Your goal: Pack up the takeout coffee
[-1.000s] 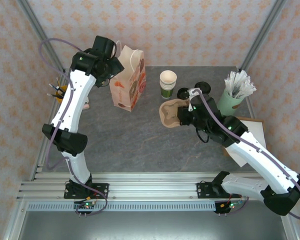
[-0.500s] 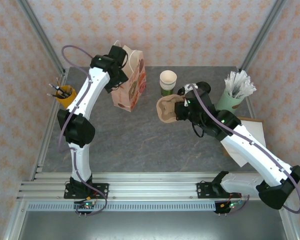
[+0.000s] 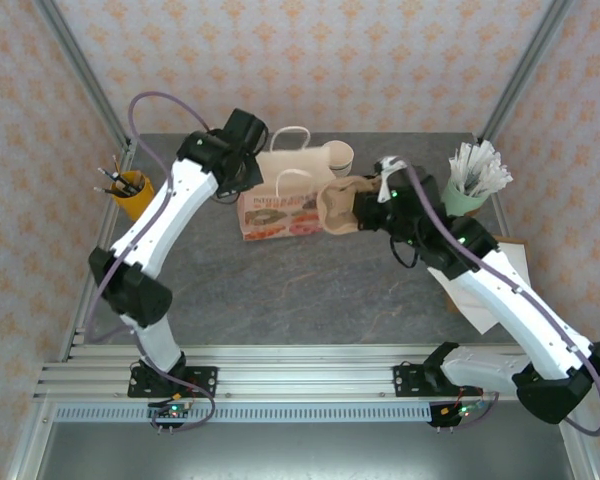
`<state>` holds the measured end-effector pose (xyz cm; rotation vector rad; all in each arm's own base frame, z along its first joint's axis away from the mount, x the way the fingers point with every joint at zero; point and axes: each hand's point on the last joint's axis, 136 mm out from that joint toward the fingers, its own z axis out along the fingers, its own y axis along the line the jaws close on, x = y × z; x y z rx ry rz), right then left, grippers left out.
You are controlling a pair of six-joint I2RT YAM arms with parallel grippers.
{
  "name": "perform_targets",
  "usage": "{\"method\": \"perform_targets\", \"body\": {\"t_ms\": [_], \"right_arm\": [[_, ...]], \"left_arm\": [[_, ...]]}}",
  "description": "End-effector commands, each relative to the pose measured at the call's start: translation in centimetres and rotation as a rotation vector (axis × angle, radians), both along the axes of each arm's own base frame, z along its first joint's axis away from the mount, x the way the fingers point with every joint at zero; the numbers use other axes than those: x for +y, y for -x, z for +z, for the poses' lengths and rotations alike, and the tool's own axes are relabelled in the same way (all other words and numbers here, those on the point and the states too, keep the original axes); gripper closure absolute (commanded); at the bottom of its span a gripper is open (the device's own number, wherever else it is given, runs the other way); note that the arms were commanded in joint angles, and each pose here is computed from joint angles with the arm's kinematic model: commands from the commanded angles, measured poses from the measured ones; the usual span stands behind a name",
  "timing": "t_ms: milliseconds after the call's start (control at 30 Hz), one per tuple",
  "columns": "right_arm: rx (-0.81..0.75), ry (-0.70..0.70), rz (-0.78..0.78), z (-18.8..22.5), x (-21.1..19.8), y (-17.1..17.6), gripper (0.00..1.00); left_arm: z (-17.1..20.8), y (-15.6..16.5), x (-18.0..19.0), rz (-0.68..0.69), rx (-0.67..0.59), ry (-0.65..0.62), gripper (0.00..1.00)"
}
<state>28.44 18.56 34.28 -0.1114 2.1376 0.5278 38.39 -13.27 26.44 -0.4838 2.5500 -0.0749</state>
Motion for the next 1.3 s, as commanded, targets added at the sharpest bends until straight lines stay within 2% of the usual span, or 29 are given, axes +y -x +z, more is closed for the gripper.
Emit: {"method": "perform_targets", "body": {"t_ms": [0, 167, 267, 333, 367, 500, 567, 700, 833, 933, 1067, 1167, 1267], "right_arm": [[0.031, -0.067, -0.095, 2.1, -3.2, 0.7, 0.92], [0.094, -0.139, -0.081, 3.6, -4.3, 0.5, 0.92], [0.099, -0.198, -0.020, 4.3, -3.0, 0.9, 0.92], [0.109, -0.228, -0.025, 4.4, -2.9, 1.0, 0.92], [0.113, -0.238, -0.023, 4.3, -2.8, 1.0, 0.92], [0.114, -0.235, -0.028, 3.2, -3.2, 1.7, 0.92], [0.103, -0.232, -0.030, 2.8, -3.5, 2.0, 0.92], [0.075, -0.241, -0.025, 3.0, -3.6, 2.2, 0.92], [0.071, -0.254, -0.031, 3.1, -3.6, 2.0, 0.92], [0.068, -0.266, -0.047, 3.5, -3.8, 2.0, 0.92], [0.061, -0.291, -0.072, 4.0, -4.2, 2.2, 0.92], [0.076, -0.311, -0.067, 4.0, -4.1, 2.7, 0.92], [0.079, -0.305, -0.072, 4.0, -4.5, 3.3, 0.92]], "left_arm": [[0.3, 3.2, -1.3, -0.032, -0.021, -0.006, 0.91], [-1.2, 6.4, -4.1, -0.031, 0.010, 0.070, 0.81], [-1.5, 7.4, -5.7, -0.067, 0.039, 0.135, 0.63], [-0.2, 7.9, -5.5, -0.128, 0.005, 0.135, 0.52], [1.1, 8.0, -5.3, -0.176, -0.037, 0.121, 0.47], [8.5, 9.1, -4.3, -0.521, -0.313, -0.006, 0.14], [10.0, 9.4, -4.0, -0.680, -0.406, -0.047, 0.04], [10.0, 8.0, -6.3, -1.003, -0.522, -0.126, 0.04], [7.6, 5.4, -9.9, -1.264, -0.467, -0.121, 0.13], [7.1, 4.4, -12.9, -1.421, -0.453, -0.054, 0.19], [7.4, 3.5, -15.7, -1.528, -0.497, 0.039, 0.27], [6.5, 3.7, -17.1, -1.605, -0.459, 0.116, 0.34], [6.9, 4.8, -17.5, -1.665, -0.436, 0.193, 0.32]]}}
